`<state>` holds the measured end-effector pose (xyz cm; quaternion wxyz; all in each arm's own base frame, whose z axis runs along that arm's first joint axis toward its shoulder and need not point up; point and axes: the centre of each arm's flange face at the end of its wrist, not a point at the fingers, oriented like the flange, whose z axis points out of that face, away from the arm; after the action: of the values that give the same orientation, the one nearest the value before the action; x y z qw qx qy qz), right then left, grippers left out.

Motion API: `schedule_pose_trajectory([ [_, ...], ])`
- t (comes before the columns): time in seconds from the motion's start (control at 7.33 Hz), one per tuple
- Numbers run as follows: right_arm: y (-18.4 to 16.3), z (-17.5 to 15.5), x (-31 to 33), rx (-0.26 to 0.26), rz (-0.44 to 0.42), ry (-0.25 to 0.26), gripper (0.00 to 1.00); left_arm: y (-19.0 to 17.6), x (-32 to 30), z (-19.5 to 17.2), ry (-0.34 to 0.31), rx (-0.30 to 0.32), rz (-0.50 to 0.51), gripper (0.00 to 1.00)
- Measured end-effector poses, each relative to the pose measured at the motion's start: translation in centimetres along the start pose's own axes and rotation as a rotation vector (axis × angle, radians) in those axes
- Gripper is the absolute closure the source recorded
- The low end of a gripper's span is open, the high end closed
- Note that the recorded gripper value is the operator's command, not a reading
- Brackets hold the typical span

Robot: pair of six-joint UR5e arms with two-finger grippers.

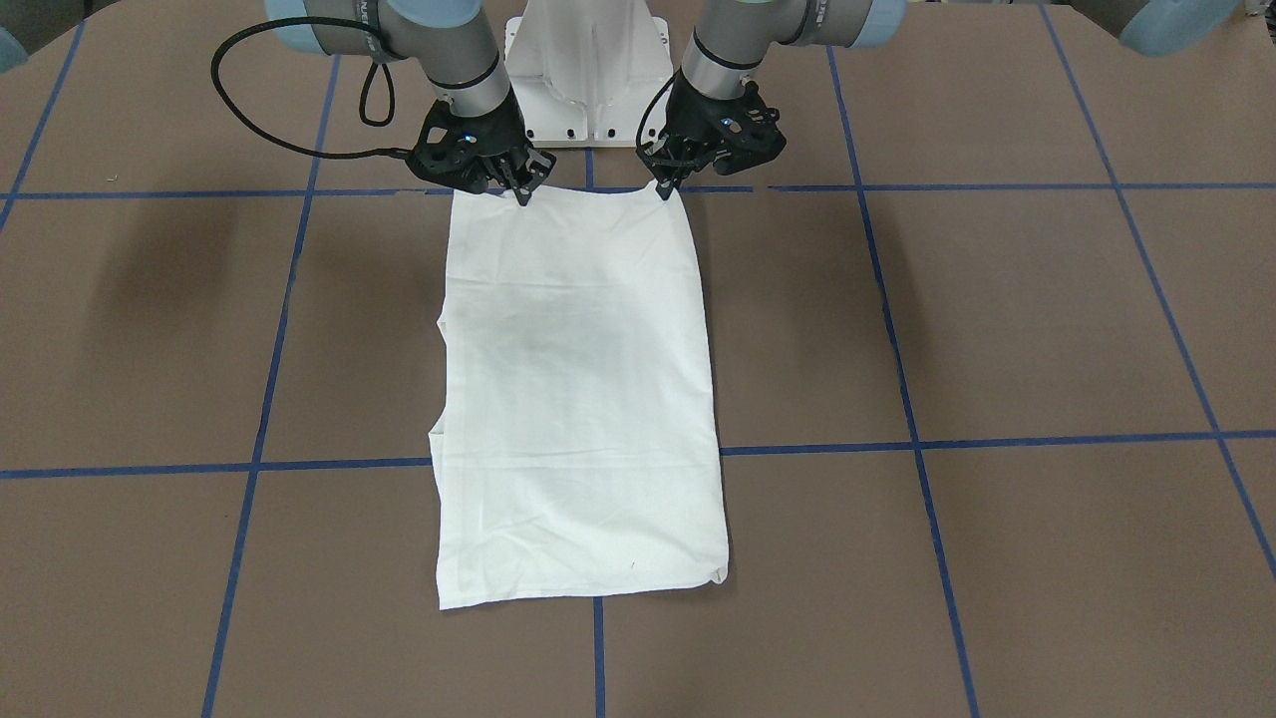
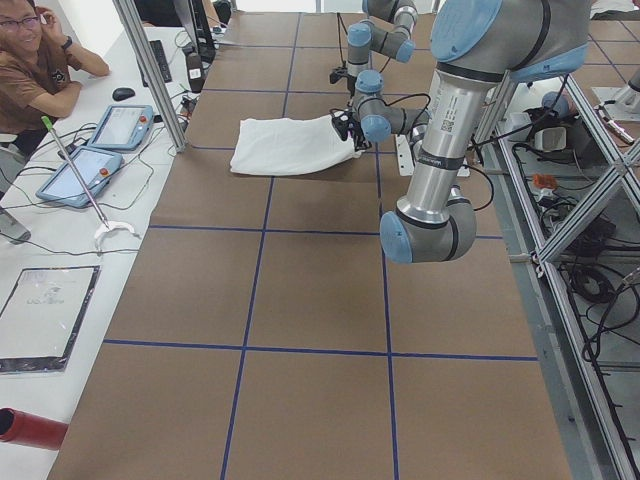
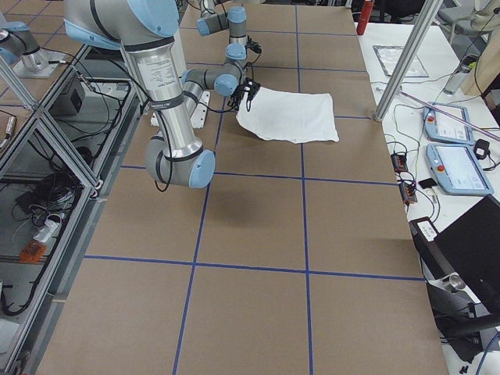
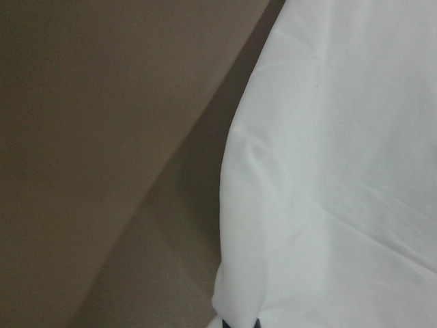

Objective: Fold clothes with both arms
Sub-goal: 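Lift both near corners and fold them over toward the far edge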

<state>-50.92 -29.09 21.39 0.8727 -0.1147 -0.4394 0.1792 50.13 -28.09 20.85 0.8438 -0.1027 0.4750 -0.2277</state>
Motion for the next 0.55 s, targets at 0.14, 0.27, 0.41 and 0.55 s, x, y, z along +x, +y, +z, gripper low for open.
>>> schedule_pose_trajectory([
  [0.14,1.5,-1.5,0.6,-0.042,-0.018,-0.017,1.0,1.8,-0.5,-1.0,-0.021,-0.025,0.01,1.0],
  [0.27,2.8,-3.2,1.4,-0.08,-0.035,-0.036,1.0,3.6,-1.0,-2.5,-0.043,-0.053,0.021,1.0],
  [0.41,3.5,-4.7,2.1,-0.107,-0.046,-0.053,1.0,5.0,-1.5,-4.4,-0.057,-0.078,0.03,1.0],
  [0.55,3.9,-5.8,2.7,-0.121,-0.051,-0.065,1.0,5.8,-1.8,-6.0,-0.064,-0.096,0.035,1.0],
])
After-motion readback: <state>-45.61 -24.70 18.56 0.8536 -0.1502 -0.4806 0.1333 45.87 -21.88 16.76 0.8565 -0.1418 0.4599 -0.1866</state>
